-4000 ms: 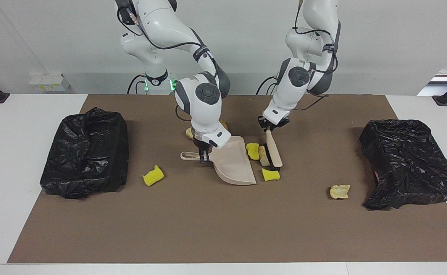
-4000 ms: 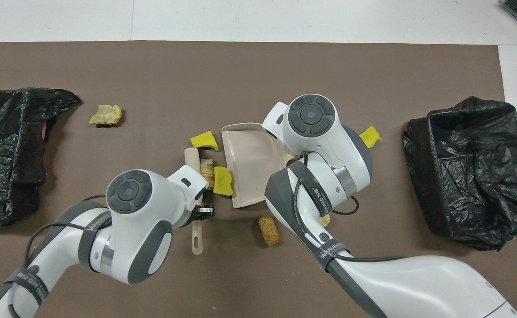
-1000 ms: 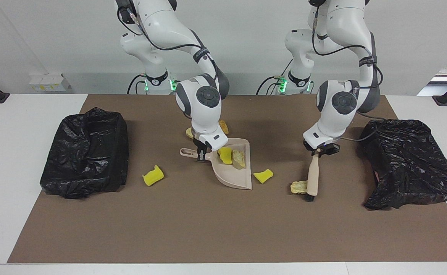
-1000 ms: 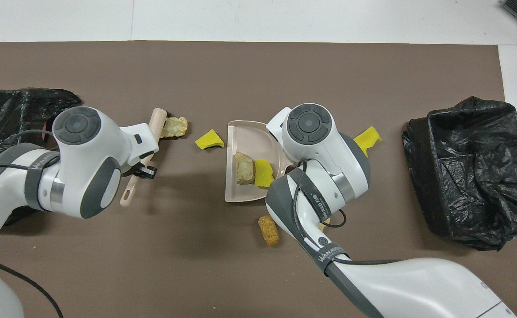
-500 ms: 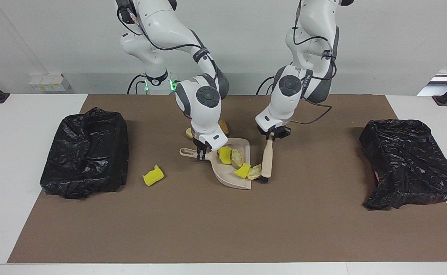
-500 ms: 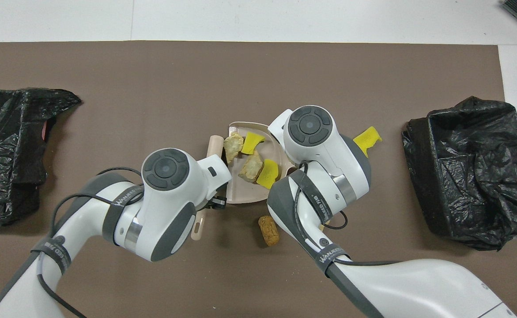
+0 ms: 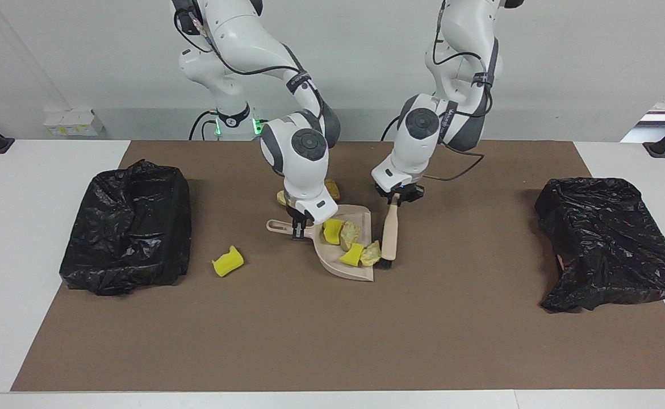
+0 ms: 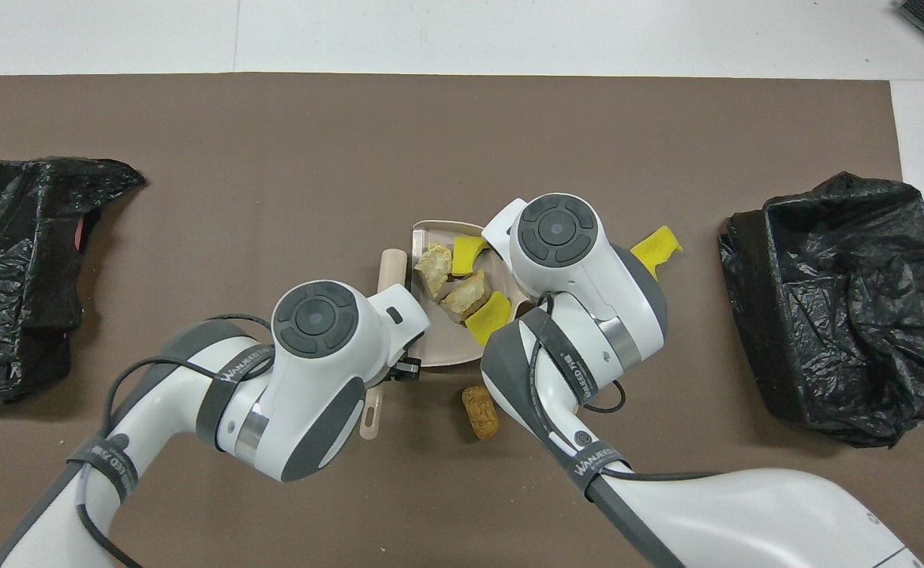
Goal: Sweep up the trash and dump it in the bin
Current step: 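Carry the loaded dustpan with the right gripper toward the nearer trash bag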
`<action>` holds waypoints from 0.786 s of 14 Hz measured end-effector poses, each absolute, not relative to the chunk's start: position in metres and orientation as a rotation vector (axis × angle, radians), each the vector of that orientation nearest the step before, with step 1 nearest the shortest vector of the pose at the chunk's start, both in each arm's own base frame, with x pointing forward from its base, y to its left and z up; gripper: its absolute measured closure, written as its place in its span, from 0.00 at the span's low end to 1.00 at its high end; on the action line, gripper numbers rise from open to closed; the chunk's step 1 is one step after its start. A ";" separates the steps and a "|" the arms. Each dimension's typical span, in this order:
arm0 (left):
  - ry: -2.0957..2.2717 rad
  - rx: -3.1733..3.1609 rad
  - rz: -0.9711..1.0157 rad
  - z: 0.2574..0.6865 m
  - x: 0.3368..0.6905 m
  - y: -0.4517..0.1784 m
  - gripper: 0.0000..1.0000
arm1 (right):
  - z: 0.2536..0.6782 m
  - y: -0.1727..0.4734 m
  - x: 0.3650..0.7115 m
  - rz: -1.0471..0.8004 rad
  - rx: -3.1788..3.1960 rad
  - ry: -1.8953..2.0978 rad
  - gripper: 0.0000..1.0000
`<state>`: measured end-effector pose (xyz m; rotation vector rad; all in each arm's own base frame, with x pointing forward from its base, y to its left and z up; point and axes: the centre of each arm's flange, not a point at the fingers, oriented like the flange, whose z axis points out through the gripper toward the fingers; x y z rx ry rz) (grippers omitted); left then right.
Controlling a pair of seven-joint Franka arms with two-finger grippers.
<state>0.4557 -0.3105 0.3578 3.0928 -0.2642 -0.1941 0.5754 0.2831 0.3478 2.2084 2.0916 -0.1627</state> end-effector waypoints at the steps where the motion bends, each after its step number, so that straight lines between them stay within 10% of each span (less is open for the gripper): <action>1: -0.223 3.097 -0.200 0.357 0.463 -0.297 0.74 | 0.349 0.281 0.577 -0.153 2.212 2.087 0.68; 11: 0.157 3.169 -0.239 0.351 0.474 -0.265 0.74 | 0.461 0.063 0.622 0.055 2.286 2.082 0.68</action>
